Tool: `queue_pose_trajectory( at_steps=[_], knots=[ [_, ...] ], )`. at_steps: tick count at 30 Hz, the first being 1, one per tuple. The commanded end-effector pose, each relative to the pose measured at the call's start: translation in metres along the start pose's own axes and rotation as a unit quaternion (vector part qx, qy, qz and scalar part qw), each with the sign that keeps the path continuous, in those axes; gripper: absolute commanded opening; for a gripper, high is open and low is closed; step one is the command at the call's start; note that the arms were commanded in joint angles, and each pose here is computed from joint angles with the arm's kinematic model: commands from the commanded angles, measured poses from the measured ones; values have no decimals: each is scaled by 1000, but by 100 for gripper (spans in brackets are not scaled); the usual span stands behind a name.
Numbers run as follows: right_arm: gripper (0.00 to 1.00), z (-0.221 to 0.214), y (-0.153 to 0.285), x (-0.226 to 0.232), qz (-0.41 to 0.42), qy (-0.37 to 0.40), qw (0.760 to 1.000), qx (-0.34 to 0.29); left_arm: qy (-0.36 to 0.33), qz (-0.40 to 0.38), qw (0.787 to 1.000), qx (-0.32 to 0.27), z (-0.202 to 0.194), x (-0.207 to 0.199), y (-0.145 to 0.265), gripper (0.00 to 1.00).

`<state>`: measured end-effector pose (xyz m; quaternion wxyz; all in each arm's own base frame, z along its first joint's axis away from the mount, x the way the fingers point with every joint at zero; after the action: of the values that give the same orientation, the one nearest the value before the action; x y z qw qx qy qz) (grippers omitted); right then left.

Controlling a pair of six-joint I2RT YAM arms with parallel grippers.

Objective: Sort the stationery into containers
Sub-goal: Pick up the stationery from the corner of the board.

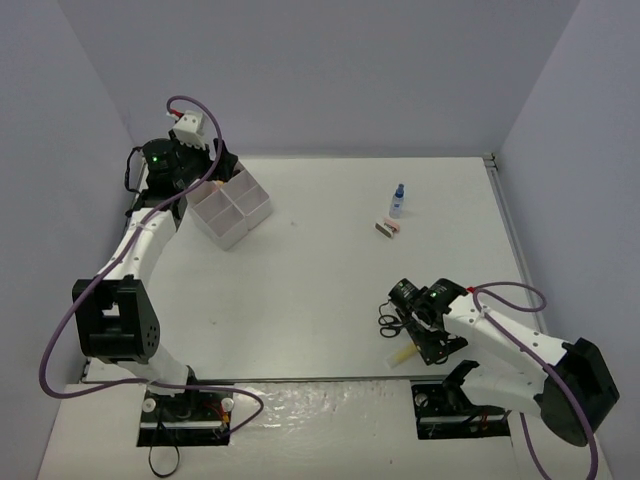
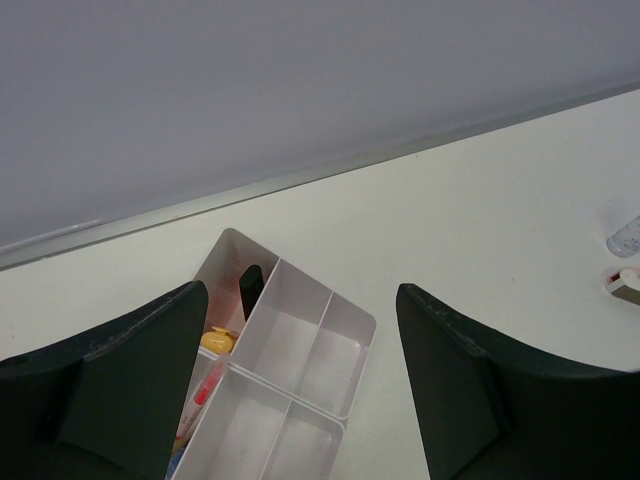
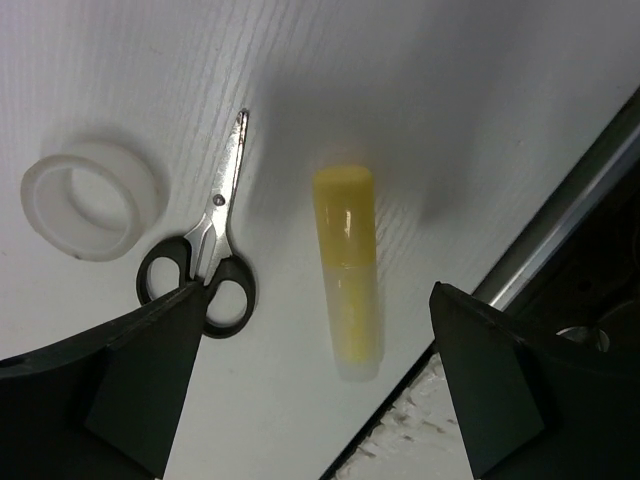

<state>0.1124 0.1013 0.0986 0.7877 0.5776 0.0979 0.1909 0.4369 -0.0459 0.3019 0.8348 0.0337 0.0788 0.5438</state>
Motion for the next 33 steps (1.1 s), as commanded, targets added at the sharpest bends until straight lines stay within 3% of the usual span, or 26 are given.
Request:
queue_pose_trajectory(
  at_steps=[1,10,14,16,24,31,33],
  knots=[
    [84,-1,-17,-8,-17,-13,1000,-15,-29,0,997,-67,47,-8,14,73],
    [68,-10,-37,-6,-41,6,999,-19,-15,2,998,-63,45,-5,7,73],
    [21,-11,-37,-4,-36,-5,999,-14,-16,4,998,-64,47,-5,8,73],
    [5,-11,-36,-3,-23,-13,1000,-10,-18,4,998,-67,49,-5,9,73],
    [0,-5,-19,-1,36,-21,999,2,-12,-3,998,-66,50,-8,11,73],
    [0,37,41,24,83,27,990,-114,2,-32,999,-42,51,-16,14,73],
    [0,54,76,49,139,43,977,-158,4,-39,999,-36,53,-19,15,73]
  ],
)
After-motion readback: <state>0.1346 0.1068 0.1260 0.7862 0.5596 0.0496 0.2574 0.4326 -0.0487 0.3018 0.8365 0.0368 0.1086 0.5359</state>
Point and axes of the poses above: each gripper's point midway between its finger pads, its own y axis back along the fingers, its own x axis along the line the jaws close on, z = x × y, the point moved 7 cm from there along y, back along the fingers, and after that the axes turned 1 degree about y, right-handed, at the moved point
